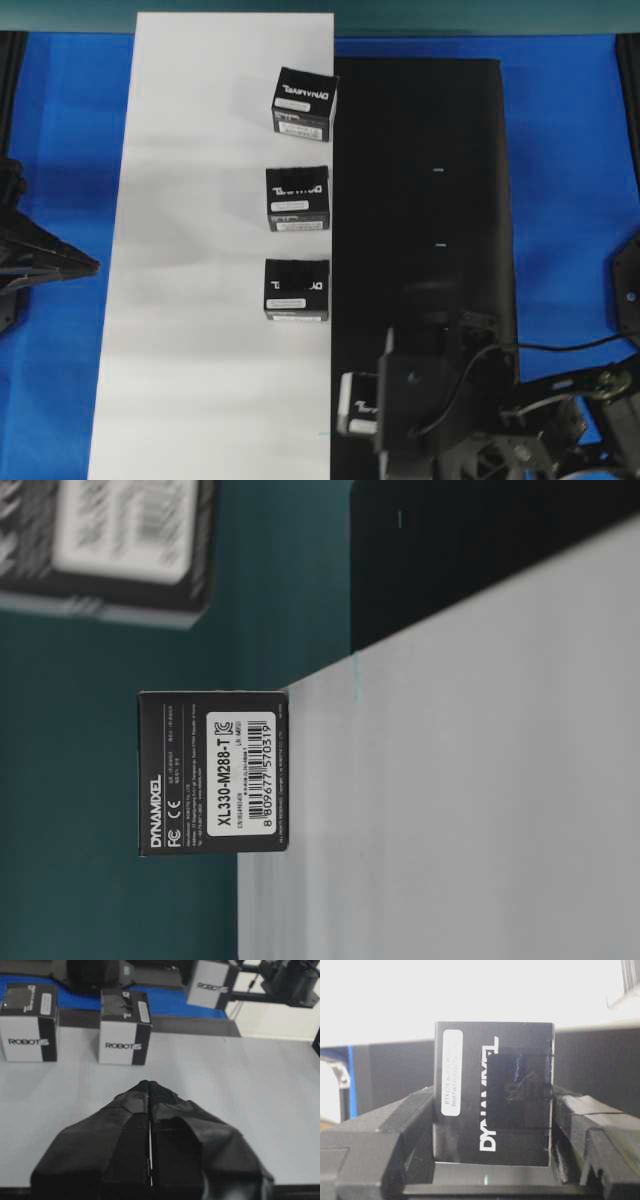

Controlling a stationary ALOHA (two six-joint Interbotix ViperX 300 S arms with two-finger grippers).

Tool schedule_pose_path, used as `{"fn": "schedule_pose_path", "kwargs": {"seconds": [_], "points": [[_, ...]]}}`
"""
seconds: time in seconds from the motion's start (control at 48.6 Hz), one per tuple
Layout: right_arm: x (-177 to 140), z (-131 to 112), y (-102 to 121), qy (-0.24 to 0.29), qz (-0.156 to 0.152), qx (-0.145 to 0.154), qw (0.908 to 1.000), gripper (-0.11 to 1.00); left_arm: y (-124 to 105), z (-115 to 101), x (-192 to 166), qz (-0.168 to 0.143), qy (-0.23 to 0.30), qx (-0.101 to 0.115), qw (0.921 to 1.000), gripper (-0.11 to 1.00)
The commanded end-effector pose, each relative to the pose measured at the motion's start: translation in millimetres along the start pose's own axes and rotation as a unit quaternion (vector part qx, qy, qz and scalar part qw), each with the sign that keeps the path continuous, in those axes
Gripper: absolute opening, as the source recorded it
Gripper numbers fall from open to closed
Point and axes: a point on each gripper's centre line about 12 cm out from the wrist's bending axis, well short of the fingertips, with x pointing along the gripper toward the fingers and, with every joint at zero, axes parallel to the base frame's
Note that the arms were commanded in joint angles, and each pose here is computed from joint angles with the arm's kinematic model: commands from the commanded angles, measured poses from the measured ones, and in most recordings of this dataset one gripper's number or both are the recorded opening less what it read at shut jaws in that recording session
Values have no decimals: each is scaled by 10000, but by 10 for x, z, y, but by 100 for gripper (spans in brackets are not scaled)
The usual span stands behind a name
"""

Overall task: Place the box from the black base onto the white base.
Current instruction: 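Lift the box with the right gripper and carry it left toward the white base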

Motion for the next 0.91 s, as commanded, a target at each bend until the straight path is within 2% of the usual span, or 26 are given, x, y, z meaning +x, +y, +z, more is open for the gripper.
{"fn": "schedule_pose_path", "kwargs": {"seconds": [0.0,0.103,0.247,0.412,0.556,0.885], "points": [[12,134,18,-89,-15,-69,9999,58,-19,118,-8,-29,-159,1,9999,-5],[58,247,35,-131,-22,-144,9998,58,-19,124,-18,-31,-174,0,9998,-5],[88,396,20,-201,-55,-79,9998,58,-21,137,-29,-35,-204,0,9998,-5],[194,430,-18,-134,-139,-98,9998,58,-23,150,-36,-39,-235,8,9997,-5],[291,466,-9,-99,-153,-296,9994,58,-23,150,-36,-39,-235,8,9997,-5],[522,465,15,85,-178,-353,9992,58,-23,148,-36,-38,-227,8,9997,-5]]}}
